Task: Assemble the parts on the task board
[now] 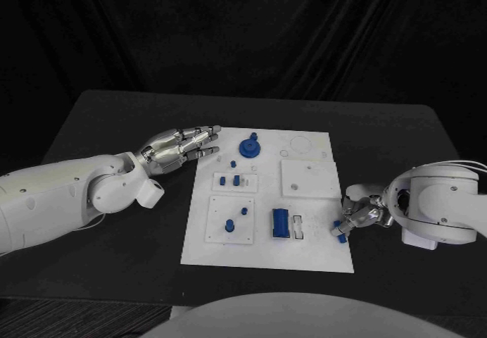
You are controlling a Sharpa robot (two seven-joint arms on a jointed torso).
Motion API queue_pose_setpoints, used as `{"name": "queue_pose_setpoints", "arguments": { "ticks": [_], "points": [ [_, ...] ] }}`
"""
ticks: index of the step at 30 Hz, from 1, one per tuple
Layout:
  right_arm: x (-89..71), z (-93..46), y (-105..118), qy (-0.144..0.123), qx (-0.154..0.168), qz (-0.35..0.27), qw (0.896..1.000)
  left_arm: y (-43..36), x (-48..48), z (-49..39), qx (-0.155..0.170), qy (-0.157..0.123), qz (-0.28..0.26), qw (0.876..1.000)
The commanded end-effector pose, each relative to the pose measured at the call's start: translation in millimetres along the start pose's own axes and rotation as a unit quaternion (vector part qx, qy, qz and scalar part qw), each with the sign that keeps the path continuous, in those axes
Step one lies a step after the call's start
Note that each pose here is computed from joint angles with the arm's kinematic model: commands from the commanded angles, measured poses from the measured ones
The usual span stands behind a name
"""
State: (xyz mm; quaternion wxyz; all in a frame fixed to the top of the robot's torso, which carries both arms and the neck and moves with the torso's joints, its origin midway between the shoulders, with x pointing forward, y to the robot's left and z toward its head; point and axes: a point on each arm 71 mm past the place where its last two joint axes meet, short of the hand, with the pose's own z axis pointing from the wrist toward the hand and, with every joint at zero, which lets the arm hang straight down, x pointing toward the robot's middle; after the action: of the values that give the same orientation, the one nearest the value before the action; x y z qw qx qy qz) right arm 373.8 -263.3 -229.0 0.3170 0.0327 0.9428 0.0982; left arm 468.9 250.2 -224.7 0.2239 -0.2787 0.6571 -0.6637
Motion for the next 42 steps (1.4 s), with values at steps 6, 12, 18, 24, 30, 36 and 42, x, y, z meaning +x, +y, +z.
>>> {"name": "queue_pose_setpoints", "arguments": {
  "ticks": [6, 12, 18, 24, 30, 36, 42],
  "points": [
    [1.6, 2.1, -1, -0.023, 0.012, 0.004, 1.0, -0.1, 1.7, -0.4, 0.004, 0.007, -0.004, 1.0],
    [1.8, -0.6, 2, -0.035, 0.002, 0.042, 0.999, -0.1, 1.4, -1.0, 0.004, 0.006, -0.005, 1.0],
    [7.0, -5.4, 4, -0.014, -0.011, 0.108, 0.994, 0.0, 1.7, -0.8, 0.004, 0.007, -0.005, 1.0],
    [9.9, -11.9, 11, 0.022, -0.028, 0.184, 0.982, 0.4, 2.0, 0.0, 0.002, 0.008, -0.005, 1.0],
    [10.2, -13.3, 18, 0.039, -0.041, 0.22, 0.974, 0.9, 2.0, 0.4, 0.0, 0.009, -0.005, 1.0],
    [9.8, -9.5, 29, 0.049, -0.053, 0.227, 0.971, 1.3, 2.5, 1.3, -0.002, 0.011, -0.006, 1.0],
    [8.5, -4.8, 37, 0.053, -0.061, 0.226, 0.971, 1.4, 3.0, 0.9, -0.004, 0.011, -0.006, 1.0]
  ]
}}
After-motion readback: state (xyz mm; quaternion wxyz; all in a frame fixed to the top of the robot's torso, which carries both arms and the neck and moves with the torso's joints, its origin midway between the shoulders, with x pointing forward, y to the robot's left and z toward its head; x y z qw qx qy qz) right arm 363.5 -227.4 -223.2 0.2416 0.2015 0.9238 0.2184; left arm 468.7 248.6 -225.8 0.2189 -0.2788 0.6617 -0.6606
